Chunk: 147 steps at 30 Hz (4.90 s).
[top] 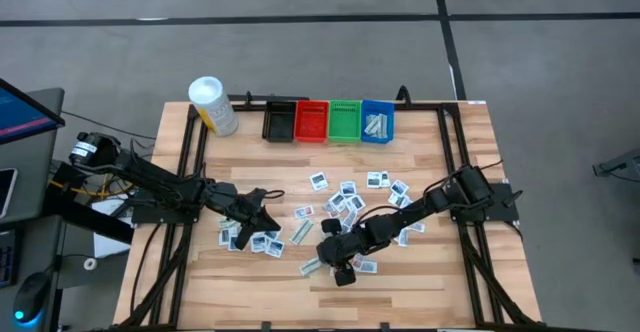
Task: Pick & Place First Aid Supplies
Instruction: Put the bandage pack into the blue bin, then put the right bandage pack into the blue bin
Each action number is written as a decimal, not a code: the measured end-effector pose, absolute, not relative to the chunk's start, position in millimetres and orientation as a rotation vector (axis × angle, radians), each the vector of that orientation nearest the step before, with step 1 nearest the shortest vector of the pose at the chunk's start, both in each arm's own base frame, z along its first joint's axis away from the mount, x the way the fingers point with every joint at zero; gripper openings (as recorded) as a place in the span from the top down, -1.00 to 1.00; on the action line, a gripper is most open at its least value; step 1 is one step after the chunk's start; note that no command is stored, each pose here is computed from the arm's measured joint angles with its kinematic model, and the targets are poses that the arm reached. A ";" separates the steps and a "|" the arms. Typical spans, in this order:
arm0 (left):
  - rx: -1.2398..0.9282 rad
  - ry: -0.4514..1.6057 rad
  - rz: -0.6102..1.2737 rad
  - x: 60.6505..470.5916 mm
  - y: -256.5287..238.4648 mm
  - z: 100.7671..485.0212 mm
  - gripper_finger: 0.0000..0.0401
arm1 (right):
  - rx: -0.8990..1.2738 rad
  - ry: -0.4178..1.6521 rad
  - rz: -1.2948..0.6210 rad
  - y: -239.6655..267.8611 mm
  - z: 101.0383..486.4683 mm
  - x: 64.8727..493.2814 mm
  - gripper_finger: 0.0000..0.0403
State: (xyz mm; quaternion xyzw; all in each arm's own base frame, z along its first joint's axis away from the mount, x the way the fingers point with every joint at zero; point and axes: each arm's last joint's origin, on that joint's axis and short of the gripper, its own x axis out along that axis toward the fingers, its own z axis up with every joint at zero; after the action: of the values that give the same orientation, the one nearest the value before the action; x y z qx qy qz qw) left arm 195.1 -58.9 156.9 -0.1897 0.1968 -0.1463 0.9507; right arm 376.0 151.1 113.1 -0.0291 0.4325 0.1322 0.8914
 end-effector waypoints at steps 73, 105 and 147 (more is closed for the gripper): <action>-0.300 0.270 0.169 204.5 10.0 160.0 0.94 | -0.472 1.045 -0.253 -66.0 288.1 341.2 1.00; -0.342 0.224 0.391 195.3 62.7 161.0 0.94 | 0.253 1.215 -0.796 -220.7 273.4 246.0 0.98; -0.436 0.302 0.016 201.8 29.6 159.2 0.94 | -0.033 0.878 -0.120 -54.2 288.5 353.0 0.63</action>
State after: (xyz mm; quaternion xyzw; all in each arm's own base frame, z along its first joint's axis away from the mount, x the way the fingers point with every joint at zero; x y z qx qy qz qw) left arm 201.8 29.6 159.2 -0.2154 0.1492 0.0079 0.9650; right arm 353.0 -54.2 288.5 -0.0159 0.4249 -0.0583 0.9032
